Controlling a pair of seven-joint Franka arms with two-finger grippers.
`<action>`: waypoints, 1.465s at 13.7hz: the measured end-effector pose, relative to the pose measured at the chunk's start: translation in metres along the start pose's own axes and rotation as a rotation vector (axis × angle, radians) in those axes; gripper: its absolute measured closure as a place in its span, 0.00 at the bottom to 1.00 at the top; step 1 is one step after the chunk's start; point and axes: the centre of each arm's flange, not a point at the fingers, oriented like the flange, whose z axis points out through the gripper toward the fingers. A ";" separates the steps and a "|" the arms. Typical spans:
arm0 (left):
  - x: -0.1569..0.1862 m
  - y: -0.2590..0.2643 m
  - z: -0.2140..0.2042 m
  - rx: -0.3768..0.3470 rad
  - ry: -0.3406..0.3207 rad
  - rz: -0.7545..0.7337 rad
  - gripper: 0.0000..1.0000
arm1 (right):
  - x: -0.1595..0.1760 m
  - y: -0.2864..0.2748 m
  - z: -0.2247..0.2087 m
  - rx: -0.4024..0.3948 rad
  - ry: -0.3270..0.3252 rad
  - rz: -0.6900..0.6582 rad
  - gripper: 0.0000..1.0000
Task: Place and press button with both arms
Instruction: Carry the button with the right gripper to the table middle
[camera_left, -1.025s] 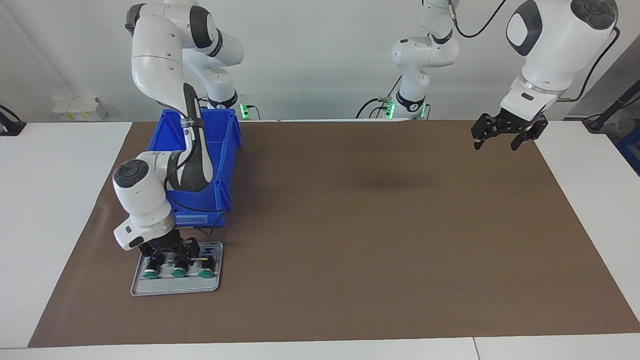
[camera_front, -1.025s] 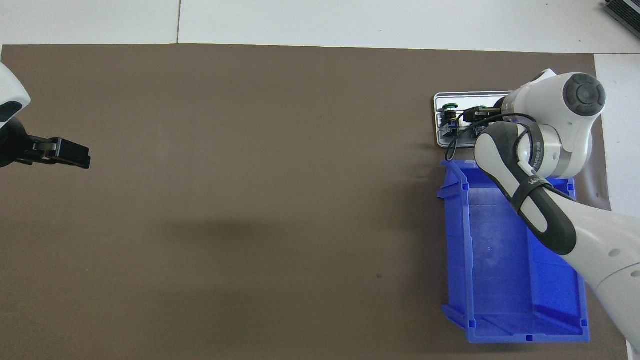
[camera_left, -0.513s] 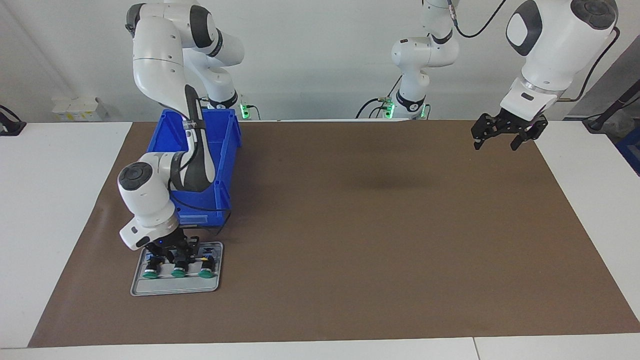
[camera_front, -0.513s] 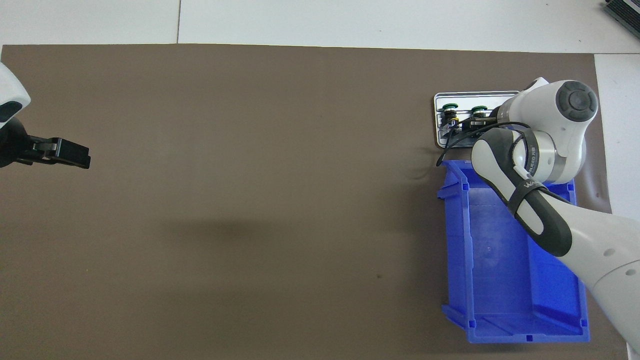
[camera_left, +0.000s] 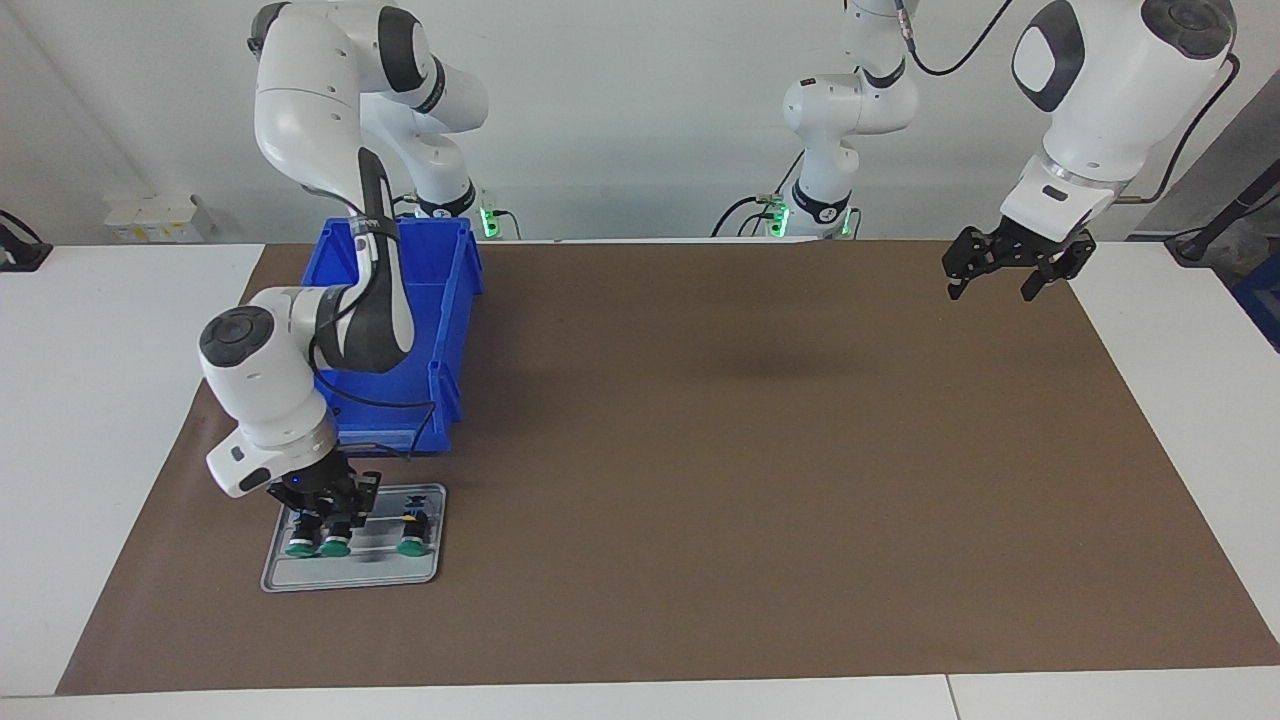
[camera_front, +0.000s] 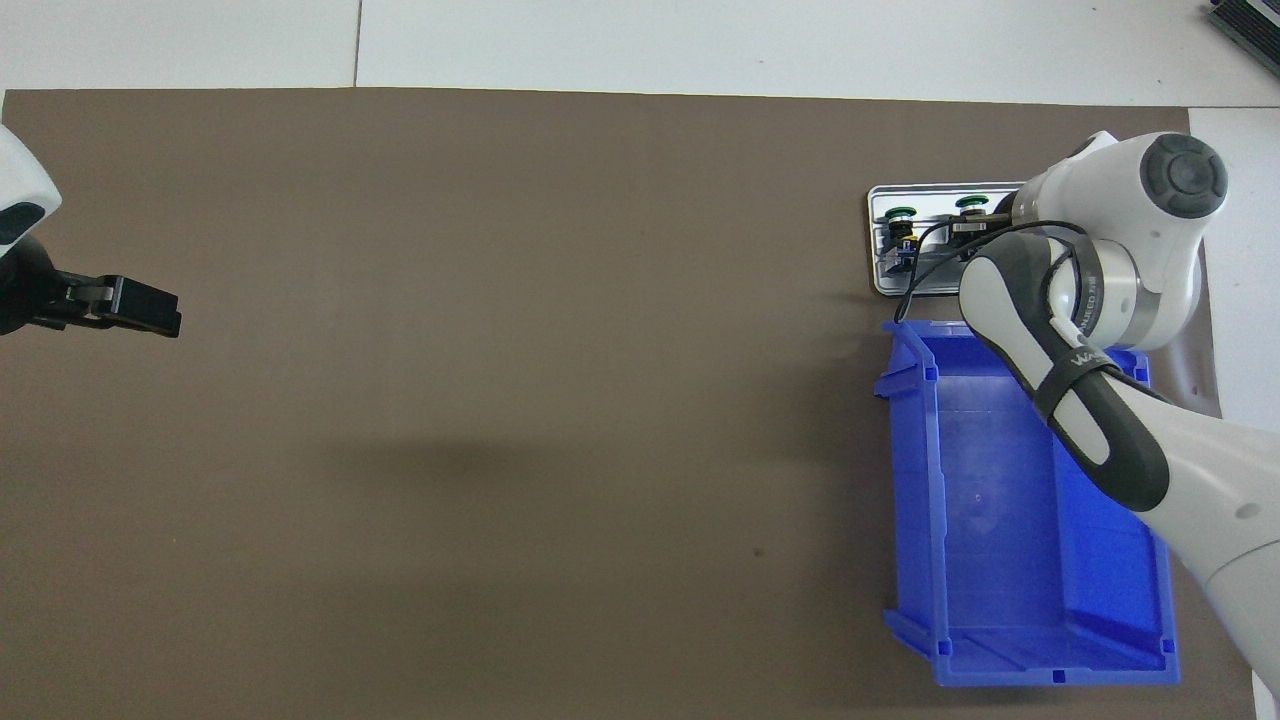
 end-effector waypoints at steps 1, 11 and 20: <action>0.000 0.000 0.000 0.000 0.000 0.000 0.00 | 0.007 0.000 -0.021 0.000 -0.001 0.038 0.59; 0.000 0.000 0.000 0.000 0.000 0.000 0.00 | -0.022 -0.210 -0.122 0.023 -0.042 0.877 0.59; 0.000 0.000 0.000 0.000 0.000 0.000 0.00 | -0.167 -0.475 -0.056 0.021 -0.013 1.362 0.59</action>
